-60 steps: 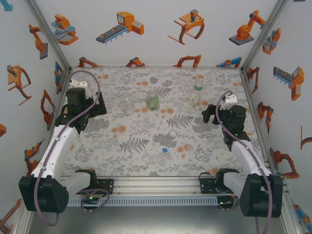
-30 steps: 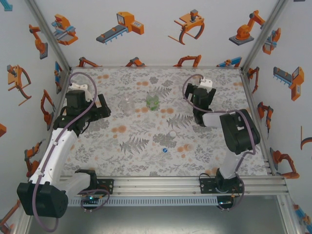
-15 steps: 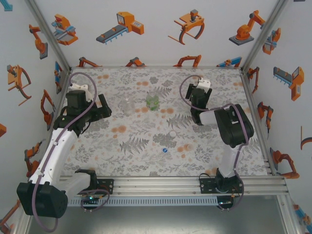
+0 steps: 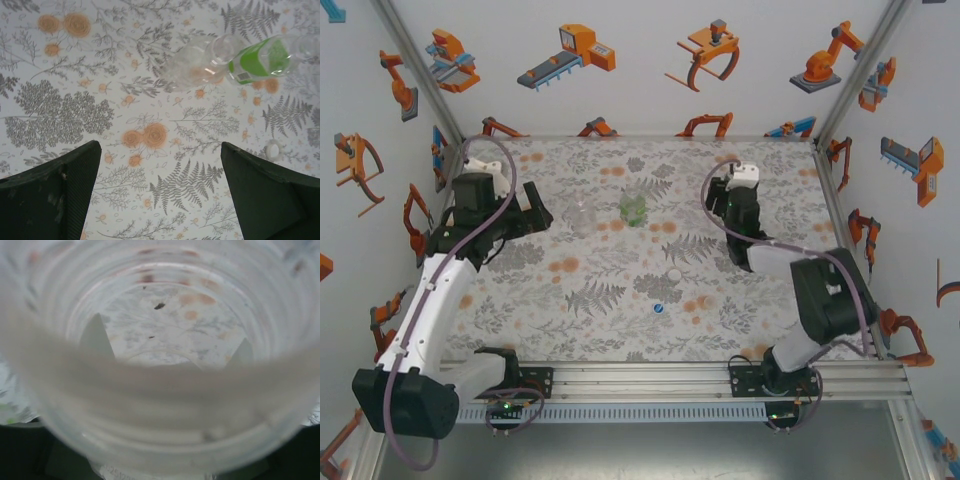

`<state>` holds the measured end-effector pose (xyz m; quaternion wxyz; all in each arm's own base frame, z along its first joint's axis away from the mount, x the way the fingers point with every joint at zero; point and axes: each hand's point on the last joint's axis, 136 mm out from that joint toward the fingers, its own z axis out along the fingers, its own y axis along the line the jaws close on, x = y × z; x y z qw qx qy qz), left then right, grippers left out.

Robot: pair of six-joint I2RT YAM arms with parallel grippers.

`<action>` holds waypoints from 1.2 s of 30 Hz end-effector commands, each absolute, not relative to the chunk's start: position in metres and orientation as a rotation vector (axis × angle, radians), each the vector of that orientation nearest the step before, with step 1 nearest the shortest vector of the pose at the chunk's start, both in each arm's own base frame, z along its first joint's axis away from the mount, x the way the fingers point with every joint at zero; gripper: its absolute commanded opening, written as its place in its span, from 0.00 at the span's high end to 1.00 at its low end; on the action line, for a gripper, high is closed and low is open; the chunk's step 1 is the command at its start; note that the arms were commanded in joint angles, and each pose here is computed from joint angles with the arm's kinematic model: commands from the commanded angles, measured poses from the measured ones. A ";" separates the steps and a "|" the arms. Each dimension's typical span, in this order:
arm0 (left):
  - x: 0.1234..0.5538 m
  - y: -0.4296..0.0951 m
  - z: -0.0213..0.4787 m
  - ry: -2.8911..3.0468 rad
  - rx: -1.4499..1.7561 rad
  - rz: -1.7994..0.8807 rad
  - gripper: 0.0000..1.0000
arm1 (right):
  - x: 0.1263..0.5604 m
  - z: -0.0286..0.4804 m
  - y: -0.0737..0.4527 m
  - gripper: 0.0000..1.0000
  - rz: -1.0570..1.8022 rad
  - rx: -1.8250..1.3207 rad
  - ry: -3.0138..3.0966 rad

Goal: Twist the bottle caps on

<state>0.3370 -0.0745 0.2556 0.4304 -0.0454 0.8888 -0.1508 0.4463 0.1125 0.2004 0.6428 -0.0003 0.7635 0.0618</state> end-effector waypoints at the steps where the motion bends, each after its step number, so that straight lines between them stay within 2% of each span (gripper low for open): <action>1: 0.339 -0.090 0.279 2.179 -0.033 -0.442 0.03 | 0.419 0.214 0.142 0.53 0.290 -0.200 1.800; 12: 0.325 -0.179 0.368 1.839 0.383 -0.820 0.03 | 0.344 0.325 0.200 0.53 0.708 -0.548 1.712; 18: 0.280 -0.246 0.413 1.556 0.756 -1.082 0.03 | 0.303 0.400 0.226 0.54 0.971 -0.699 1.520; 22: 0.245 -0.276 0.433 1.317 0.955 -1.138 0.03 | 0.279 0.446 0.236 0.55 1.129 -0.759 1.369; 28: 0.230 -0.300 0.448 1.227 1.018 -1.186 0.03 | 0.253 0.485 0.243 0.57 1.316 -0.830 1.215; 36: 0.213 -0.328 0.458 1.151 1.107 -1.256 0.01 | 0.231 0.509 0.265 0.60 1.423 -0.901 1.111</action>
